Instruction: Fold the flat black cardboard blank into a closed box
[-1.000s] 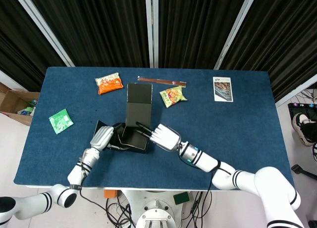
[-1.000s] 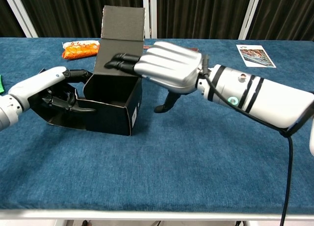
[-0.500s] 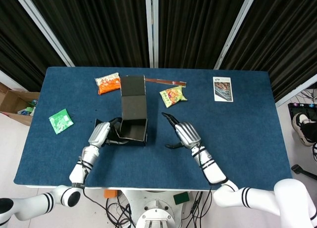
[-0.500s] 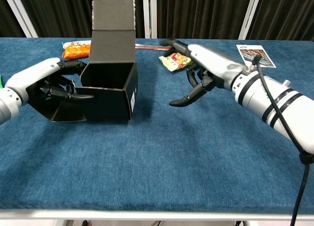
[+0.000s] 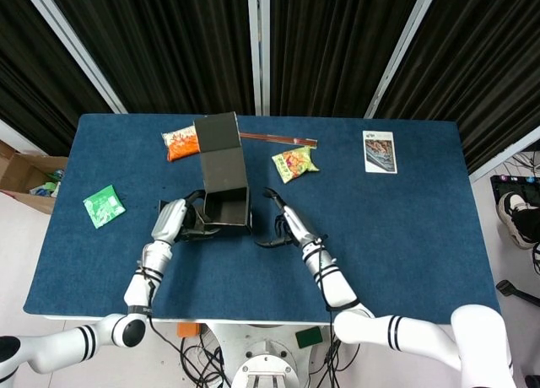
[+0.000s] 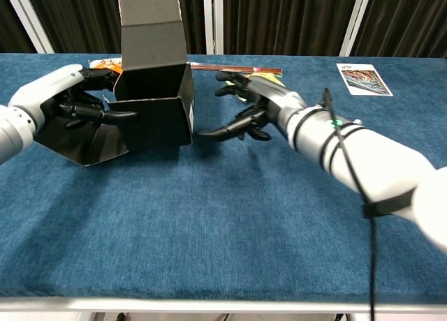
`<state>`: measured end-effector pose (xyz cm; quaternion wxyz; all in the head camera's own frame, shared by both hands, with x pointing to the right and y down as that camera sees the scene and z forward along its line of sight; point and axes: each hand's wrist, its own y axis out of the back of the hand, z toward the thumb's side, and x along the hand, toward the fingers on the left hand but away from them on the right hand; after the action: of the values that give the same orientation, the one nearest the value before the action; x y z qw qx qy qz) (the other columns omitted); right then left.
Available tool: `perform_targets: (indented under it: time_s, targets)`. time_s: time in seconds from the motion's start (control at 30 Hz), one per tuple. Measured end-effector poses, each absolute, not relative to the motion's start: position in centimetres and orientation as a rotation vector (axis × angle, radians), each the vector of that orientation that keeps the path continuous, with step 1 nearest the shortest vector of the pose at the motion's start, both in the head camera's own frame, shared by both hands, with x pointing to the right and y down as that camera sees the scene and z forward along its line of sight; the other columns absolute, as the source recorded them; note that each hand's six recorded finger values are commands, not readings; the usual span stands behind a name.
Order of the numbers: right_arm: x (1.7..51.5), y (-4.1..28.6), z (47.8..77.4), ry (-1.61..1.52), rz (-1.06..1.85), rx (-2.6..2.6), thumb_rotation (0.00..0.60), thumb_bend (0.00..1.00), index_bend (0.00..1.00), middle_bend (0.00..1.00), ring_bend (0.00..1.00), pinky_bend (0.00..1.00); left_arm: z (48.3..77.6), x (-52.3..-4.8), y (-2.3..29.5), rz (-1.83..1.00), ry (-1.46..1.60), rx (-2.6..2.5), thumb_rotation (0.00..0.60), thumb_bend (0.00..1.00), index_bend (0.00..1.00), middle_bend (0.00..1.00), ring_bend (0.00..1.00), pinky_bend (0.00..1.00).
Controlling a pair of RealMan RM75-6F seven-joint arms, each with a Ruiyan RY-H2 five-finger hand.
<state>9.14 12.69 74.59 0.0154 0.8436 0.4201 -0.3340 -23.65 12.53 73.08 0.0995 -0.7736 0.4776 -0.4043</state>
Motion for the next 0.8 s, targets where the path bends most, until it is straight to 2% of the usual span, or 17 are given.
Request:
perform_targets:
  time_s: [0.37,0.5,0.57,0.63,0.73,0.8]
  targets:
    - [5.9,11.7,75.1,1.358,-1.005,2.624,0.6,0.0,0.0,0.15,0.7,1.0,72.5,-23.3,12.0,-1.172,1.433,-2.29,0.449,0.0,0.44,0.4,0.7,0.93]
    - [5.4,11.4,75.2,1.369,-0.996,2.631,0.6,0.0,0.01,0.2,0.7,1.0,72.5,-23.2,12.1,-1.167,1.427,-2.297,0.45,0.0,0.44,0.4,0.7,0.93]
    - [5.0,11.3,75.2,1.378,-0.981,2.629,0.6,0.0,0.05,0.25,0.71,1.0,72.4,-23.2,12.0,-1.162,1.427,-2.297,0.449,0.0,0.44,0.4,0.7,0.93]
    - [4.7,11.2,75.1,1.394,-0.968,2.624,0.6,0.02,0.14,0.32,0.72,1.0,72.4,-23.1,12.0,-1.157,1.429,-2.297,0.451,0.0,0.44,0.39,0.7,0.93]
    - [4.3,11.0,75.2,1.426,-0.95,2.606,0.6,0.15,0.27,0.42,0.74,1.0,72.3,-23.1,12.0,-1.15,1.429,-2.298,0.45,0.0,0.39,0.37,0.7,0.93]
    - [4.1,11.0,75.4,1.444,-0.943,2.589,0.6,0.2,0.31,0.45,0.74,1.0,72.2,-23.3,12.0,-1.147,1.427,-2.294,0.452,0.0,0.35,0.34,0.69,0.93]
